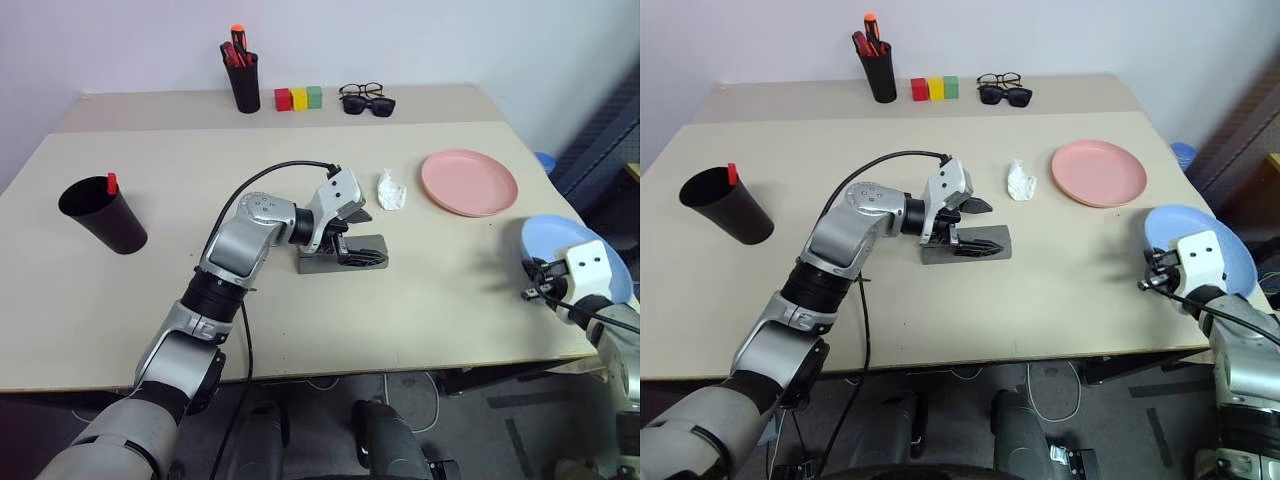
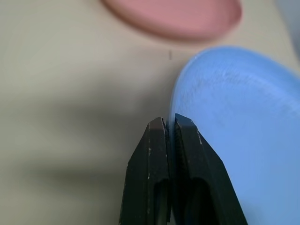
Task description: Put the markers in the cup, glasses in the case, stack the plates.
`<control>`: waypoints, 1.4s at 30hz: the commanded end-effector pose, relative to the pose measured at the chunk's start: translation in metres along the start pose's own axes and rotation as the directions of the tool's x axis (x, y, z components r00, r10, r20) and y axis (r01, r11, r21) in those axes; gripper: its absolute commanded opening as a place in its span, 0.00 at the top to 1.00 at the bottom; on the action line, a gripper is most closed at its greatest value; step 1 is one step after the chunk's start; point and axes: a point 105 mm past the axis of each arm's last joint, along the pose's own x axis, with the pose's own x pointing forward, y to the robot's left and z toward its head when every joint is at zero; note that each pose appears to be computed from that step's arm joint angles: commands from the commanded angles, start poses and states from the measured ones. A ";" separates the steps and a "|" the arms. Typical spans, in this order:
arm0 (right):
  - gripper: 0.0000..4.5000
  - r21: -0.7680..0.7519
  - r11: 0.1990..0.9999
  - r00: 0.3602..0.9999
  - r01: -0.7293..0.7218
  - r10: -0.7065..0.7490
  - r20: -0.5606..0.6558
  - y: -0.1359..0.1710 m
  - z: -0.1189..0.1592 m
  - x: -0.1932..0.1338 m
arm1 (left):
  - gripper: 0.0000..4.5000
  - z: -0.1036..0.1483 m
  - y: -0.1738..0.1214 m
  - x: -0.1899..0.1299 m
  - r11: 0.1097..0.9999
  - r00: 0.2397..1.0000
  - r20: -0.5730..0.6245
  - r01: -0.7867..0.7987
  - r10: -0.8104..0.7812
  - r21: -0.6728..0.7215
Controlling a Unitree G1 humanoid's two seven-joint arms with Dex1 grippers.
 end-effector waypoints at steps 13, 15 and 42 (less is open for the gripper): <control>0.99 -0.290 0.941 0.963 -0.173 0.223 0.151 0.022 0.106 0.114 | 0.00 0.004 -0.006 -0.010 0.994 0.995 0.045 -0.087 0.090 -0.062; 0.99 -0.288 0.942 0.970 -0.173 0.214 0.118 0.024 0.100 0.122 | 0.00 0.002 -0.006 -0.014 0.991 0.992 0.042 -0.112 0.116 -0.075; 0.36 0.129 0.908 0.904 -0.398 0.364 0.225 0.132 0.107 0.158 | 0.00 0.011 -0.043 -0.089 0.987 0.972 0.200 -0.101 0.126 -0.128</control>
